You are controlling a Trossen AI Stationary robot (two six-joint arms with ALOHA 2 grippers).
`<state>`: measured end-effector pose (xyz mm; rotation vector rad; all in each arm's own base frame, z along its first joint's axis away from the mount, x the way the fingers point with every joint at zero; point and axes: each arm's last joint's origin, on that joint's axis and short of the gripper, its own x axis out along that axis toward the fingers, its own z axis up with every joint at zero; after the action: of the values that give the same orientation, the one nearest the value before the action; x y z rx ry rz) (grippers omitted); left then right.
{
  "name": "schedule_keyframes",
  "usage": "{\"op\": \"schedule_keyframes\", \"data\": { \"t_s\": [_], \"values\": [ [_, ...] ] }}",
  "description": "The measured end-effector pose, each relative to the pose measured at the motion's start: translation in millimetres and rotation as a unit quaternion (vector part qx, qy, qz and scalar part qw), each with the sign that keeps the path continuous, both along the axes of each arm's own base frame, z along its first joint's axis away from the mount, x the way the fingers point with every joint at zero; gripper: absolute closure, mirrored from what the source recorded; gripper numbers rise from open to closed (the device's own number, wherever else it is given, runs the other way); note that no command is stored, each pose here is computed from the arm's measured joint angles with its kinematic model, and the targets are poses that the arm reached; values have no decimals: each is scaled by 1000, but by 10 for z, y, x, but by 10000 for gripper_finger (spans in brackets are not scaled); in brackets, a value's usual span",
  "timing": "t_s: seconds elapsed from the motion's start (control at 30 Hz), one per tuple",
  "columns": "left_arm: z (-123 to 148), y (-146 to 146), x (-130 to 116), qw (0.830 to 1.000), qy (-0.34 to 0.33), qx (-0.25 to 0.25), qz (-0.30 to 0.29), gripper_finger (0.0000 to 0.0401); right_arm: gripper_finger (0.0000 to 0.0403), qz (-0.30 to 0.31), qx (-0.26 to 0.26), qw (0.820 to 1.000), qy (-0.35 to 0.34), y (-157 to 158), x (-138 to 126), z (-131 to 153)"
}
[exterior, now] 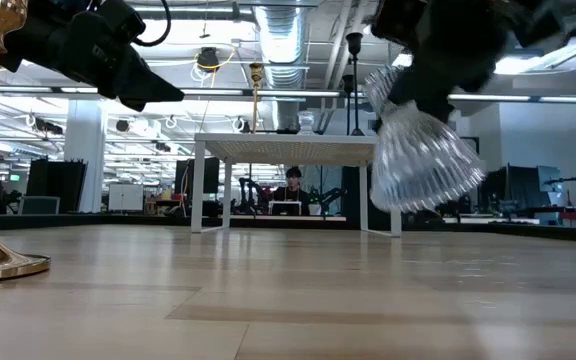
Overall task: Pick & Place candle stick holders
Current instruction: Put the transparent candle holder on the shelf aligned with the other transparent candle holder
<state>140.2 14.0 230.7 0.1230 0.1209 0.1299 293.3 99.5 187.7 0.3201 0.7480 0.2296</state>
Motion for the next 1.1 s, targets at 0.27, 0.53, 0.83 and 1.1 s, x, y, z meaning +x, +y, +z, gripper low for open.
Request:
{"op": "schedule_keyframes", "data": {
  "t_s": [0.27,0.53,0.83,1.1],
  "values": [
    [0,0,0,1000,0,0,0,393,281,-50,-83,995,-19,-264,224,546],
    [0,0,0,1000,0,0,0,393,281,-178,-143,970,-88,-697,444,1076],
    [1,0,0,1000,0,4,1,393,281,-287,-167,937,-109,-1190,485,1315],
    [1,1,0,1000,0,6,1,393,281,-354,-196,909,-103,-1430,455,1323]
  ]
}}
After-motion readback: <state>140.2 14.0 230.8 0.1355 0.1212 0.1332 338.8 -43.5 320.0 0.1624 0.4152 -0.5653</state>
